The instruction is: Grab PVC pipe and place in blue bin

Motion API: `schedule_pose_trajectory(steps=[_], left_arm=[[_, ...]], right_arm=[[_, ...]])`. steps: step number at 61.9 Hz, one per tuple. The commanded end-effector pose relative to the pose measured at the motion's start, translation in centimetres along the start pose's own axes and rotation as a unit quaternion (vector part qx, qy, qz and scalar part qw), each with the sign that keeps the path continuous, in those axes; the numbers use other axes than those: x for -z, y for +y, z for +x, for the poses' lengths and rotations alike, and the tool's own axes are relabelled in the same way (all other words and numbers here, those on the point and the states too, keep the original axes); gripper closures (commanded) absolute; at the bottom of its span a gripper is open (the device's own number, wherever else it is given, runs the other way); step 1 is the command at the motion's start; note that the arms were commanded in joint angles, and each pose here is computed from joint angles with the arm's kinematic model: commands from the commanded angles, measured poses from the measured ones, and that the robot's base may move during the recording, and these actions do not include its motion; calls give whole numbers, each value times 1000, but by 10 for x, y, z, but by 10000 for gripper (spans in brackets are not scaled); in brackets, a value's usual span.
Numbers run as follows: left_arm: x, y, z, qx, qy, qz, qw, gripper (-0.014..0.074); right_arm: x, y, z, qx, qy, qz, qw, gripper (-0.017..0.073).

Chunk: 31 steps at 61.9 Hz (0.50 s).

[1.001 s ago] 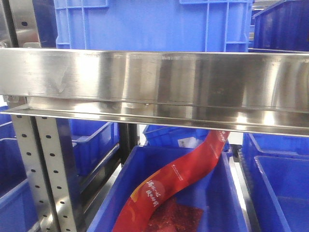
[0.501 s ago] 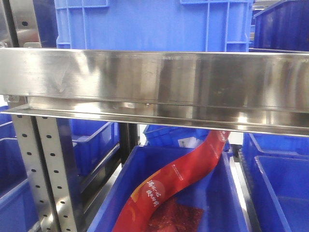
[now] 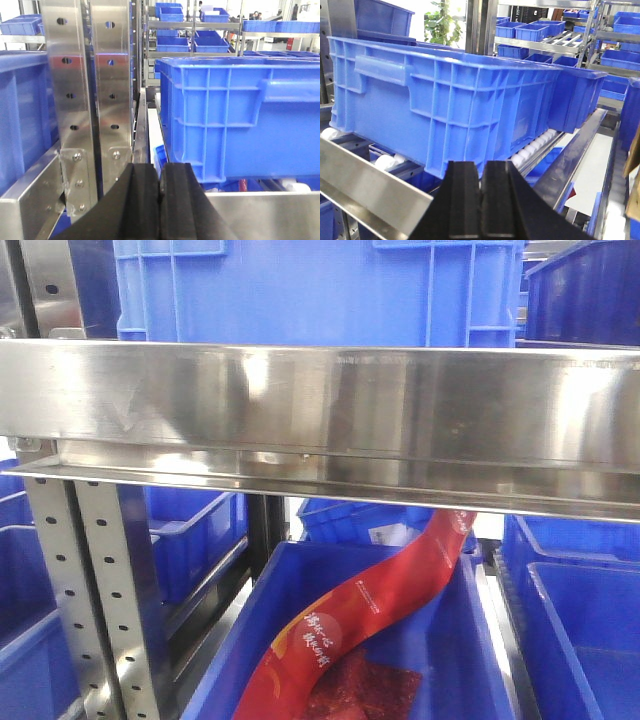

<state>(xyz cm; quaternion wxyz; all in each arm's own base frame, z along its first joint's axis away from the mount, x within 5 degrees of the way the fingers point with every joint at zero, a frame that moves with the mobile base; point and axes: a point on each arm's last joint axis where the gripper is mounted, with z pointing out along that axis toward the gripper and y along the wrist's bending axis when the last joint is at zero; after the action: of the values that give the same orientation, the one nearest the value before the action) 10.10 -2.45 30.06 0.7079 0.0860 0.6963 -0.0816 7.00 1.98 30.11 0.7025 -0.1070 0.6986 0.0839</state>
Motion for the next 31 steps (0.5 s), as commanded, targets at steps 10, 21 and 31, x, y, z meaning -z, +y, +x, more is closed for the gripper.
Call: schedule_pose_trajectory(steps=[10,21,31], left_arm=[[9,0,11,7,-9,-3,1000,704],[16,0,23,10,-9,-3,1000,704],[23,0,33,12,-14,-3,1000,704]], right_arm=[[8,0,12,-1,-12,3,1000,721],[6,1,26,-1,12,1,1000,721],[5,1,27,-1,8,3,1000,721]])
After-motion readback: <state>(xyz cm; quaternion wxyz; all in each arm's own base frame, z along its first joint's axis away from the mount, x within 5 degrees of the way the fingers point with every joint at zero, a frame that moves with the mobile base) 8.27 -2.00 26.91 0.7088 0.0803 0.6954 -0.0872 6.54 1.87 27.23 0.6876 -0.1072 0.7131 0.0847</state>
